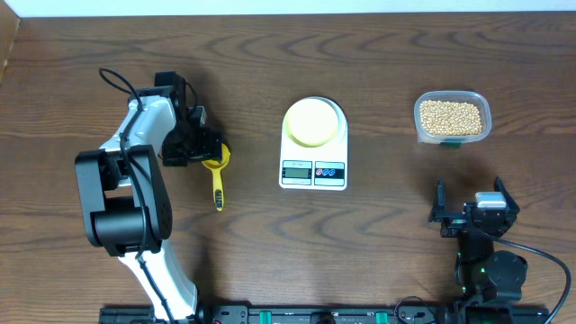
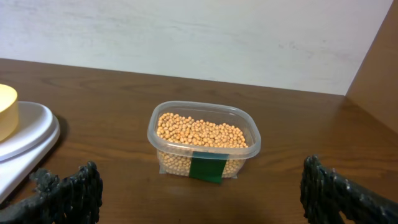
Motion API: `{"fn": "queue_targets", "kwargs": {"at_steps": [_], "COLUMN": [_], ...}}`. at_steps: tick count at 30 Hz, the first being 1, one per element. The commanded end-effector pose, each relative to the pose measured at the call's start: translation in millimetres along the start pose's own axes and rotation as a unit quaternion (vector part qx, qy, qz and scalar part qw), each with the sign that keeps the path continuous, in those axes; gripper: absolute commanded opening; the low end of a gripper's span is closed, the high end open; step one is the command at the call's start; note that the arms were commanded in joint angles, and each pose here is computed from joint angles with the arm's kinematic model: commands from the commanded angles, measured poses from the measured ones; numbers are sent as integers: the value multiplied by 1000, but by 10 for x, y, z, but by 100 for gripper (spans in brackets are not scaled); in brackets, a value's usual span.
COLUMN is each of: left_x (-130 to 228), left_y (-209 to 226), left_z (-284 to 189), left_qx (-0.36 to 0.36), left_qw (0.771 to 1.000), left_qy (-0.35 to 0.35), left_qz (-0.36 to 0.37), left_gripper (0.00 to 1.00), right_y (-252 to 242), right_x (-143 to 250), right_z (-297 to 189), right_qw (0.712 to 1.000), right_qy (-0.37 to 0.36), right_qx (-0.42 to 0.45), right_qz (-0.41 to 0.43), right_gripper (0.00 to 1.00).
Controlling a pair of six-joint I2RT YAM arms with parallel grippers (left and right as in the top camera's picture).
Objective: Scoop item into bowl and weigh 50g on scale
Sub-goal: 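Lower the left gripper onto the yellow scoop's cup rim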
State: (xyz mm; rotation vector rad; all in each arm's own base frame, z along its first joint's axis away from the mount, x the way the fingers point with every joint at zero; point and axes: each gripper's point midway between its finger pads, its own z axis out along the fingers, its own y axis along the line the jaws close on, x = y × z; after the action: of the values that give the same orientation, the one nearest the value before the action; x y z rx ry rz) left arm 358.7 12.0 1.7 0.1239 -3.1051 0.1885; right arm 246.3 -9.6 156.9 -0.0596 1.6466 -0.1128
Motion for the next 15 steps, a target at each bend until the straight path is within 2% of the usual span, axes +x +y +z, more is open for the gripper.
{"fn": "queue_targets", "kwargs": {"at_steps": [1, 15], "left_x": [39, -22], "left_y": [29, 31], "left_z": [44, 46], "left_qx": [-5, -5], "left_qw": [1000, 1000], "left_qy": [6, -6], "left_qz": [5, 6], "left_gripper": [87, 87], "right_y": [3, 3], "right_x": [5, 5], "right_z": [-2, -2], "right_qw": [1000, 1000], "right_qy": [0, 0], "right_qx": [0, 0], "right_qz": [-4, -4], "right_gripper": [99, 99]}}
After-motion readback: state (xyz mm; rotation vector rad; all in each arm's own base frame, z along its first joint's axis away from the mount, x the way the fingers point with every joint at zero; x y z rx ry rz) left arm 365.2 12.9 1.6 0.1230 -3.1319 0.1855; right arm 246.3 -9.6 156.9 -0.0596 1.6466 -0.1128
